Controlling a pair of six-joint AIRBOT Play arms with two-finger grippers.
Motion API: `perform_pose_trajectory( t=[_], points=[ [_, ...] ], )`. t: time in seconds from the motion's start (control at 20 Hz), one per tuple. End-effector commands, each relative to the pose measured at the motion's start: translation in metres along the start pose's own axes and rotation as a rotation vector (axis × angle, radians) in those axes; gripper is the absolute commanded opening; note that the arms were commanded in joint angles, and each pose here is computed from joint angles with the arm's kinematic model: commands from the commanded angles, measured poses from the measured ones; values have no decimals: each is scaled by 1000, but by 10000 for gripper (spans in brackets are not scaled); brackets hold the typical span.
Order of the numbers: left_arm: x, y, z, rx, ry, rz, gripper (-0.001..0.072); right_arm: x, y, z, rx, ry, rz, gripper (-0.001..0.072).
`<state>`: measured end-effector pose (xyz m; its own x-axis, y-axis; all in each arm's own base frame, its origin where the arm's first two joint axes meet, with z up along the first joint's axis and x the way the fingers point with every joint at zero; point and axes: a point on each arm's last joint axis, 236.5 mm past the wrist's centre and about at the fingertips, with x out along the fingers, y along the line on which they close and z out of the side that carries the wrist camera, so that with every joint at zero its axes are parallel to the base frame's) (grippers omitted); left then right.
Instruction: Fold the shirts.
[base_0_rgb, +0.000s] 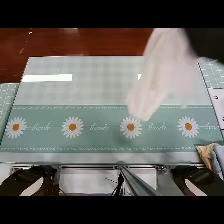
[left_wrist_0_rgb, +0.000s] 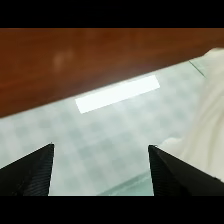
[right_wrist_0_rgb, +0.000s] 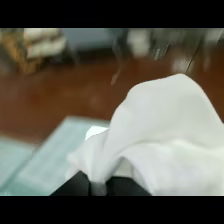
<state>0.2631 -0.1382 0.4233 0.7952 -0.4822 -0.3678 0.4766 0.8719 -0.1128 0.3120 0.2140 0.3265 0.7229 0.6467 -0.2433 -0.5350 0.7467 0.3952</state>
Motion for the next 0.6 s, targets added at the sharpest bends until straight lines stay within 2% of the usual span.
perform_pose_trajectory(
  t=[0.0, 0.2, 0.35, 0.4, 0.45, 0.5, 0.55],
  points=[
    [28, 8, -45, -41, 160, 6, 715, 71, 19, -135, -82, 455, 43, 27],
    [76, 15, -128, -160, 409, 4, 715, 125, -24, -292, -213, 893, -139, 28],
    [103, 19, -196, -212, 580, -3, 715, 134, -51, -359, -225, 1079, -198, 43],
    [110, 21, -215, -225, 620, 2, 715, 133, -59, -364, -223, 1104, -214, 211],
    [116, 23, -235, -238, 659, 7, 715, 129, -65, -361, -230, 1117, -220, 410],
    [122, 25, -253, -248, 692, 11, 715, 121, -70, -353, -250, 1129, -213, 480],
    [127, 26, -271, -265, 720, 12, 715, 111, -77, -339, -280, 1134, -212, 483]
  ],
)
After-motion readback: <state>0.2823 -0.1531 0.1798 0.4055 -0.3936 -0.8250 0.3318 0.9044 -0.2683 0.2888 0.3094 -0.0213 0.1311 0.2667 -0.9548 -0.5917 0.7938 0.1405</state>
